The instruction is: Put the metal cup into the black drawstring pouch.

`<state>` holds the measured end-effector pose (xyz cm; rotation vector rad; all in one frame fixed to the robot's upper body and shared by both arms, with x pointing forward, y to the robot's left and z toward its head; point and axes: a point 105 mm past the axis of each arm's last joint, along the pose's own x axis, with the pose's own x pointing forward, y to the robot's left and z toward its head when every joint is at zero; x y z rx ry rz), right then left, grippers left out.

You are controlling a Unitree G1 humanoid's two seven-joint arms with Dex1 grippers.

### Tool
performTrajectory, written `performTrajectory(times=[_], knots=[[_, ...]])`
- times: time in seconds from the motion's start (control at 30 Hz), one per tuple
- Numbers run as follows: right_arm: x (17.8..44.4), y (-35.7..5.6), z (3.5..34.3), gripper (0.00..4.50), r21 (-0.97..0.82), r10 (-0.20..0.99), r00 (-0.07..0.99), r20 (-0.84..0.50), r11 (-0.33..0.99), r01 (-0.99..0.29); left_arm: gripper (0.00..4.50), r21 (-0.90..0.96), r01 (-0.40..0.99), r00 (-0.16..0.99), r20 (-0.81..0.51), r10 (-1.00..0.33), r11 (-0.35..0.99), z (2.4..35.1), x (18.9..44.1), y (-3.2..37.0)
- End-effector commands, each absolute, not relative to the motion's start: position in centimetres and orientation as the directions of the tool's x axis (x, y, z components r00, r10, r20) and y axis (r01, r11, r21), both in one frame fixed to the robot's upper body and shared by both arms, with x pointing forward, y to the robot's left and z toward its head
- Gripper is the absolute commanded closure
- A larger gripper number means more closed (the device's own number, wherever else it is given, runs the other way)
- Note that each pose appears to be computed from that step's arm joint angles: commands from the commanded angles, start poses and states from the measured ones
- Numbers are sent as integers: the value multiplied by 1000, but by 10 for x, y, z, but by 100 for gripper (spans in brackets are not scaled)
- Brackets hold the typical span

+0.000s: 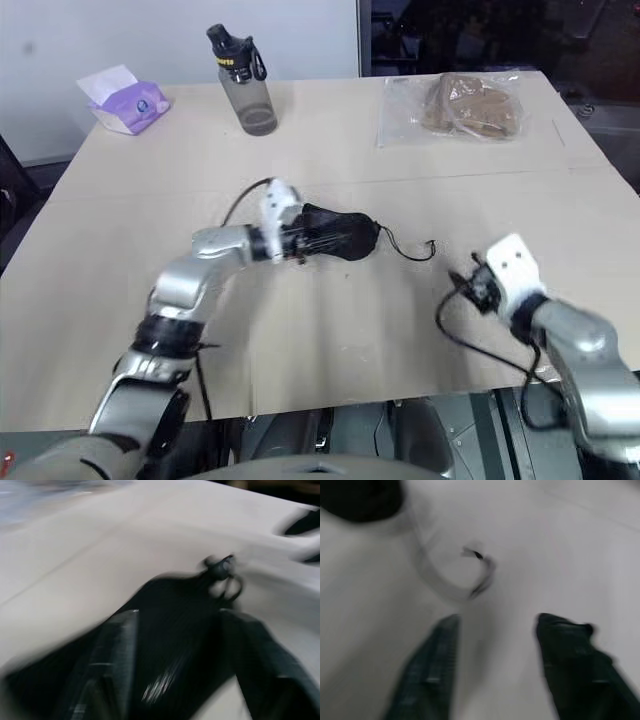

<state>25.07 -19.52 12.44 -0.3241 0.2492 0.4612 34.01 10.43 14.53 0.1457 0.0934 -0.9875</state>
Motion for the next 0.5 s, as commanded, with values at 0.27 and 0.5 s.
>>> performTrajectory(times=[0.27,0.5], knots=[[198,-221,138,68,-296,381,898,-218,851,-433,184,22,695,715,-126,-688,719,129,269,173],[203,-228,145,68,-302,401,894,-199,843,-445,184,-2,636,764,-138,-630,772,121,246,186]])
